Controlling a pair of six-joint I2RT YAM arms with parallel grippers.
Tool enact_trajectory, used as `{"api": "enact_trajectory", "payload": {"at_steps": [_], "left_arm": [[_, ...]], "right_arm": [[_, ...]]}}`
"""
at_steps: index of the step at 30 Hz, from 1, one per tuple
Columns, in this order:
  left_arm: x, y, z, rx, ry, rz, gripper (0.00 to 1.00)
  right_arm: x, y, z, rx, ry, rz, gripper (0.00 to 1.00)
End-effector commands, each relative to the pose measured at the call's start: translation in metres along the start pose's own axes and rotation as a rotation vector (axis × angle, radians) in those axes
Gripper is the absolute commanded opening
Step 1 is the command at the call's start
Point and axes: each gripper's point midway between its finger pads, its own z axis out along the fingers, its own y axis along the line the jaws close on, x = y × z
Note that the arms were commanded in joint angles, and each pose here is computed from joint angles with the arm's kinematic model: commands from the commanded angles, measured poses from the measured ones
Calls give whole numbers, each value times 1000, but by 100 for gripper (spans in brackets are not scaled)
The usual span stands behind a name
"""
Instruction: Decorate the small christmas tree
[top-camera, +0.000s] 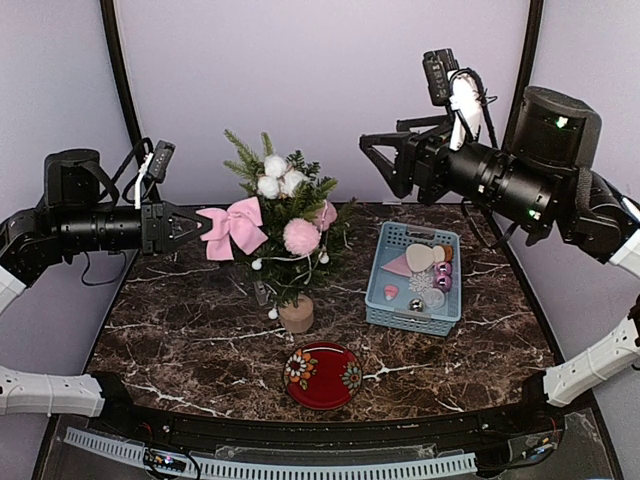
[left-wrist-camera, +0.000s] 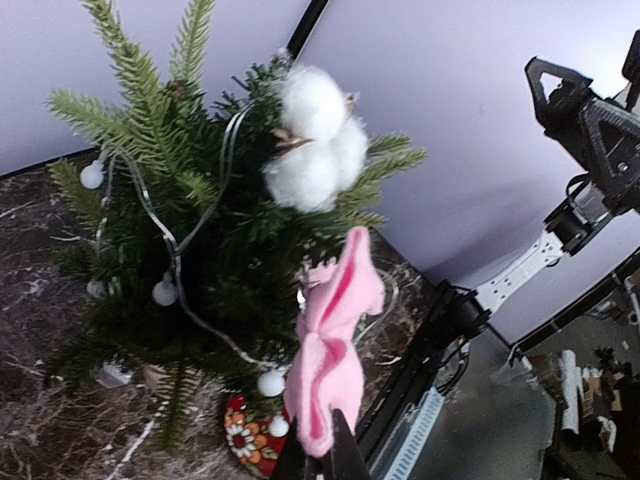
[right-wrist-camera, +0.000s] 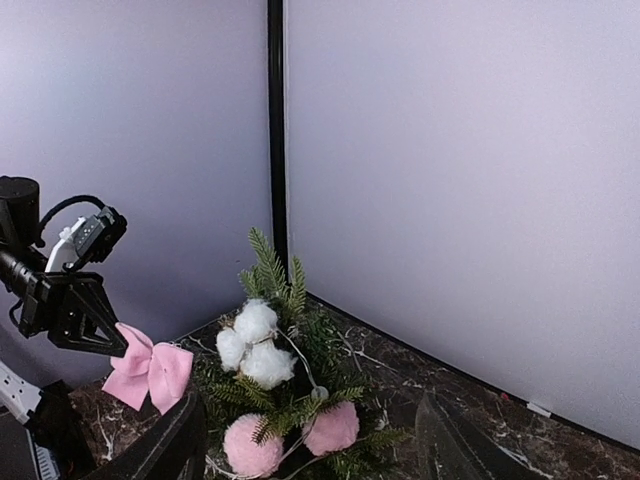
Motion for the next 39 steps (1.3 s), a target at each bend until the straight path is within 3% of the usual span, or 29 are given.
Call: {"api": "enact_trajectory", "payload": {"at_steps": [1, 8, 15, 28, 39], "left_arm": [[12, 16, -11, -59, 60, 159, 0], [21, 50, -8, -192, 168, 328, 0], [18, 50, 10, -136, 177, 425, 0], [-14, 98, 34, -332, 166, 485, 0], [-35, 111, 46, -377, 164, 520, 0]], "right_arm": [[17, 9, 13, -46, 19, 53, 73], [28, 12, 18, -64, 41, 62, 73], [32, 11, 20, -62, 46, 67, 74], [34, 9, 16, -63, 37, 103, 74], [37, 13, 20, -75, 43, 108, 74]]}}
